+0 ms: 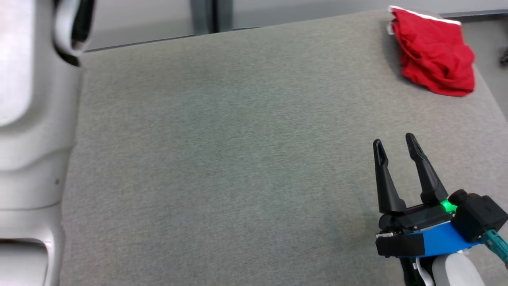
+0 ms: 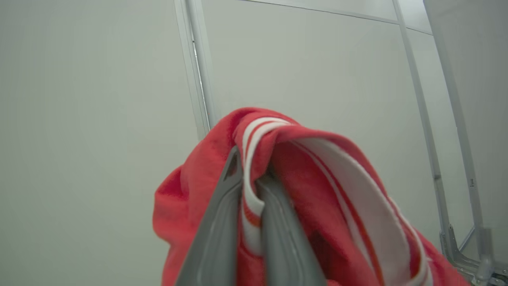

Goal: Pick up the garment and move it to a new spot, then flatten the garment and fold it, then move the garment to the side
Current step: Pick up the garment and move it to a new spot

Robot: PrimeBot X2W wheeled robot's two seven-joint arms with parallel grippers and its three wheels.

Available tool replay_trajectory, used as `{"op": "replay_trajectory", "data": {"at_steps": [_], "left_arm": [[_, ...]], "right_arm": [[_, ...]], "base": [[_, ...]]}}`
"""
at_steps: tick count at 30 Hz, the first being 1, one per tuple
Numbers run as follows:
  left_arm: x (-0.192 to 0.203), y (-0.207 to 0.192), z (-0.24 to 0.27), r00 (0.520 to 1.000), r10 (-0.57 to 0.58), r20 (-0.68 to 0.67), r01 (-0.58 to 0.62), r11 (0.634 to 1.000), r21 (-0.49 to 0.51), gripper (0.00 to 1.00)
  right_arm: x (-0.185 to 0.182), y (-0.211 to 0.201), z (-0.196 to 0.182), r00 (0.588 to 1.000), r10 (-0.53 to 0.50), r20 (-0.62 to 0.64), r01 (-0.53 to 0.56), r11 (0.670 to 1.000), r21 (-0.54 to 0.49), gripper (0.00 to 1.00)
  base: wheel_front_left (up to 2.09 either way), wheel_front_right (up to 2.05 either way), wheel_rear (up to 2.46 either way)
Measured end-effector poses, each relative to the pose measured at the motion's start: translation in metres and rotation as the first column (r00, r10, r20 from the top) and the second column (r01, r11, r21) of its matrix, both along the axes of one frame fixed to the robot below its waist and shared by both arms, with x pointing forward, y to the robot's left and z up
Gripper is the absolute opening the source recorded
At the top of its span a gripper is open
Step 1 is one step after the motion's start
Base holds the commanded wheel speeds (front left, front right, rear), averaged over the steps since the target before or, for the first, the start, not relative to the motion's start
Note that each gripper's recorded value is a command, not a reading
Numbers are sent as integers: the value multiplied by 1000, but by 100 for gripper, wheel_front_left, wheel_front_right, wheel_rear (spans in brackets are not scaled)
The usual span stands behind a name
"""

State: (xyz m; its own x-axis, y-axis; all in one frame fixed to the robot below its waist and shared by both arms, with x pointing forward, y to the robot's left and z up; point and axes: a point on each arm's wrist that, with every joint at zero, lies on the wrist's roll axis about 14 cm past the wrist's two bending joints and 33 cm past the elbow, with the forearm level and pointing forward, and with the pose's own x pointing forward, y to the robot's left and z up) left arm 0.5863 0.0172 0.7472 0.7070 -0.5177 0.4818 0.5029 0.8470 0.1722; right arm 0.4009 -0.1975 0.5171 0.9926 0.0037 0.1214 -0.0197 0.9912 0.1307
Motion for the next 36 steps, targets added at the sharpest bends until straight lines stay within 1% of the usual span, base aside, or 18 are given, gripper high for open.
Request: {"op": "replay_trajectory", "data": {"at_steps": [2, 5, 9, 12, 18, 21, 25, 28, 29, 30, 32, 36], "left_arm": [[-8, -26, -7, 998, -61, -12, 61, 998, 19, 0], [-17, -53, -29, 989, -132, -64, 134, 991, 25, 0], [-35, -80, -66, 969, -201, -146, 209, 977, 41, 0], [-52, -94, -104, 942, -239, -236, 256, 966, 46, 0], [-84, -99, -189, 871, -246, -425, 297, 953, 57, 0], [-102, -96, -231, 828, -230, -511, 305, 950, 66, 0], [-134, -95, -282, 757, -218, -616, 338, 938, 83, 0], [-153, -91, -307, 719, -200, -666, 340, 937, 85, 0], [-159, -91, -313, 708, -196, -679, 343, 935, 87, 19], [-165, -90, -319, 697, -194, -690, 348, 933, 88, 100], [-174, -90, -323, 690, -195, -697, 346, 935, 81, 100], [-187, -88, -319, 697, -198, -689, 339, 938, 73, 100]], "right_arm": [[-6, -6, 0, 1000, -21, -2, 21, 1000, 8, 100], [-12, -16, 2, 999, -52, 3, 52, 998, 20, 100], [-19, -24, 5, 997, -78, 9, 78, 997, 26, 100], [-22, -26, 6, 996, -86, 13, 86, 996, 32, 100], [-20, -24, 8, 997, -78, 22, 77, 996, 36, 100], [-18, -21, 7, 997, -70, 18, 69, 997, 37, 100], [-15, -16, 3, 998, -55, 10, 54, 998, 42, 100], [-14, -14, 2, 999, -48, 7, 48, 998, 44, 100], [-14, -13, 2, 999, -47, 7, 47, 998, 45, 100], [-14, -13, 2, 999, -47, 7, 46, 998, 45, 100], [-14, -12, 3, 999, -42, 10, 42, 998, 47, 100], [-16, -7, 0, 1000, -29, 3, 29, 998, 49, 100]], "base": [[0, 0, 0], [0, 0, 0], [0, 0, 0], [0, 0, 0], [0, 0, 0], [0, 0, 0], [0, 0, 0], [0, 0, 0], [0, 0, 0], [0, 0, 0], [0, 0, 0], [0, 0, 0]]}}
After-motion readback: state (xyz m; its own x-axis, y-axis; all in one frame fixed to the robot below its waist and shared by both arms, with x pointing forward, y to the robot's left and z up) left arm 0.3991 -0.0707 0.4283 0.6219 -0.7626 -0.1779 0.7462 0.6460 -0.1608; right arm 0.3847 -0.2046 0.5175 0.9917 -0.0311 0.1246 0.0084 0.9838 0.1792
